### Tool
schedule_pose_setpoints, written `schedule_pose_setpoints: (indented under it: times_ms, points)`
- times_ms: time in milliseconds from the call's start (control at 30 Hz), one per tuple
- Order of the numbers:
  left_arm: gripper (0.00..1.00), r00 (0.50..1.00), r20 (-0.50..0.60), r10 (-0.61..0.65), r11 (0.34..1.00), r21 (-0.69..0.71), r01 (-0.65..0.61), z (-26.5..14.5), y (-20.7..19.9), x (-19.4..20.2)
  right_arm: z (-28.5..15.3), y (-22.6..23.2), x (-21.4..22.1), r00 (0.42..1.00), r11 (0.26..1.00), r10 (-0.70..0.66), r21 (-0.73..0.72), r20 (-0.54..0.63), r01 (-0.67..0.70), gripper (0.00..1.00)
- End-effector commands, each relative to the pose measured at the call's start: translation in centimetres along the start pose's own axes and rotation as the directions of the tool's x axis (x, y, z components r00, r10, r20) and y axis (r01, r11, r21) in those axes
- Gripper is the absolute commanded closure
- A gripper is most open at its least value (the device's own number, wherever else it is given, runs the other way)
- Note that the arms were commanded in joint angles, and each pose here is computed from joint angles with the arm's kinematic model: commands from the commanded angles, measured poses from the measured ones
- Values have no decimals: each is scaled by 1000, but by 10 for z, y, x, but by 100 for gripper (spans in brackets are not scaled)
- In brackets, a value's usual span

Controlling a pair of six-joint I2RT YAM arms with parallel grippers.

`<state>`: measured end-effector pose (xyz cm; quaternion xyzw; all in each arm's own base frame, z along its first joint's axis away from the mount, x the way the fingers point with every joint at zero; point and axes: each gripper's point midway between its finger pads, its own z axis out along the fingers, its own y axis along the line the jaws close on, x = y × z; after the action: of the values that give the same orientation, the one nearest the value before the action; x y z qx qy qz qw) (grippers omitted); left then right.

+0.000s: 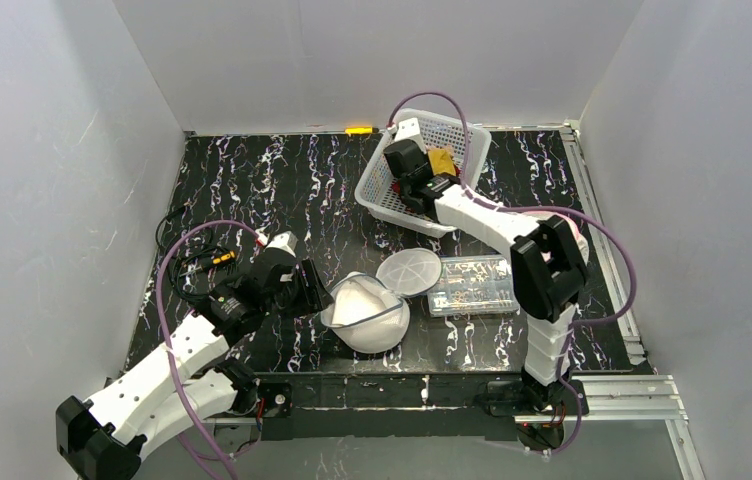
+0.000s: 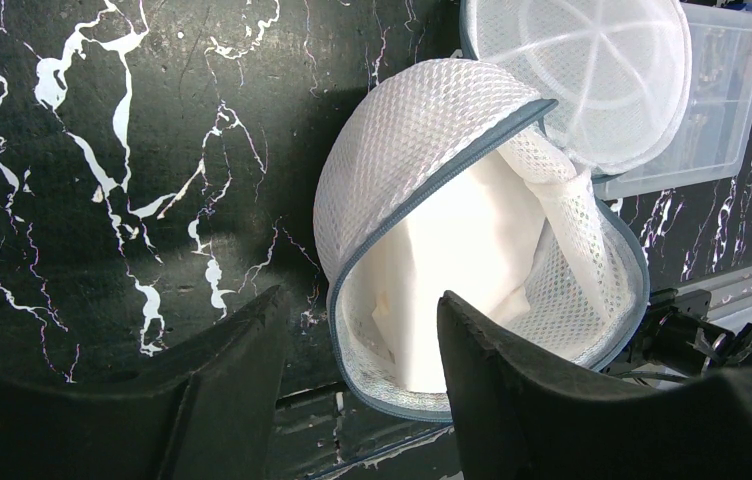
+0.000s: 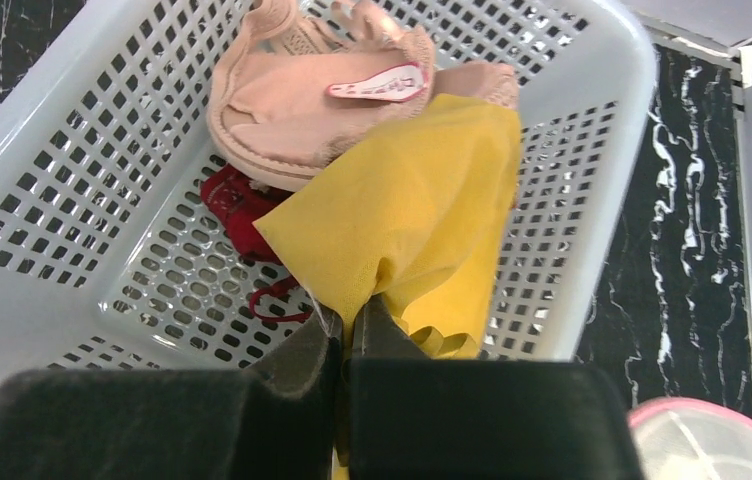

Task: Unzip the laundry bag and remove the bra
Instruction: Place the bra in the bin.

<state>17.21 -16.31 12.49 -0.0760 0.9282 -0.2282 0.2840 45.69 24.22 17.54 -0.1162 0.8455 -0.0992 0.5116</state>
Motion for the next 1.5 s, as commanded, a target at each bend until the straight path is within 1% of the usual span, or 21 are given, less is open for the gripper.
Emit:
schedule_pose_setpoints:
  times_ms: [0,333,533,667,767,867,1033,1133,1233,1300,1367,1400,1467]
  points:
    - [46,1000,12,4,1000,-14,-4,-6,1,-5,9,11,-12,1000,1000,-2,-13,17,2,99]
    - [46,1000,0,8,999,-33,-8,-3,5,-2,28,30,36,996,999,-28,-38,-82,25,99]
    - [46,1000,-7,7,999,-37,-7,-1,6,0,38,40,43,994,998,-41,-58,-105,35,99]
    - [46,1000,-9,8,999,-34,-8,-2,5,0,33,43,38,994,996,-21,-87,-109,11,98]
    - [45,1000,-2,8,999,-31,-8,-3,5,-2,23,42,26,996,993,17,-111,-85,-26,76]
    - [45,1000,-1,10,1000,-29,-10,-2,4,-2,10,38,11,997,990,55,-130,-62,-62,58]
    - [45,1000,-2,10,1000,-29,-10,-2,3,-3,-13,30,-16,994,979,112,-167,-17,-113,40]
    - [45,1000,3,10,1000,-28,-9,-3,3,-4,-28,25,-28,990,971,142,-194,6,-138,31]
    - [45,1000,6,12,999,-33,-12,-2,4,-4,-41,18,-36,987,966,161,-211,26,-152,27]
    - [45,1000,5,16,999,-39,-16,-2,5,-4,-48,13,-40,983,962,180,-214,36,-169,27]
    - [45,1000,5,19,999,-43,-19,-1,5,-5,-54,7,-40,979,959,200,-216,47,-185,31]
    - [45,1000,5,20,999,-46,-20,-1,6,-5,-54,5,-38,977,957,207,-219,50,-192,37]
    - [45,1000,6,23,999,-43,-22,-1,5,-6,-53,2,-34,974,953,219,-227,54,-201,55]
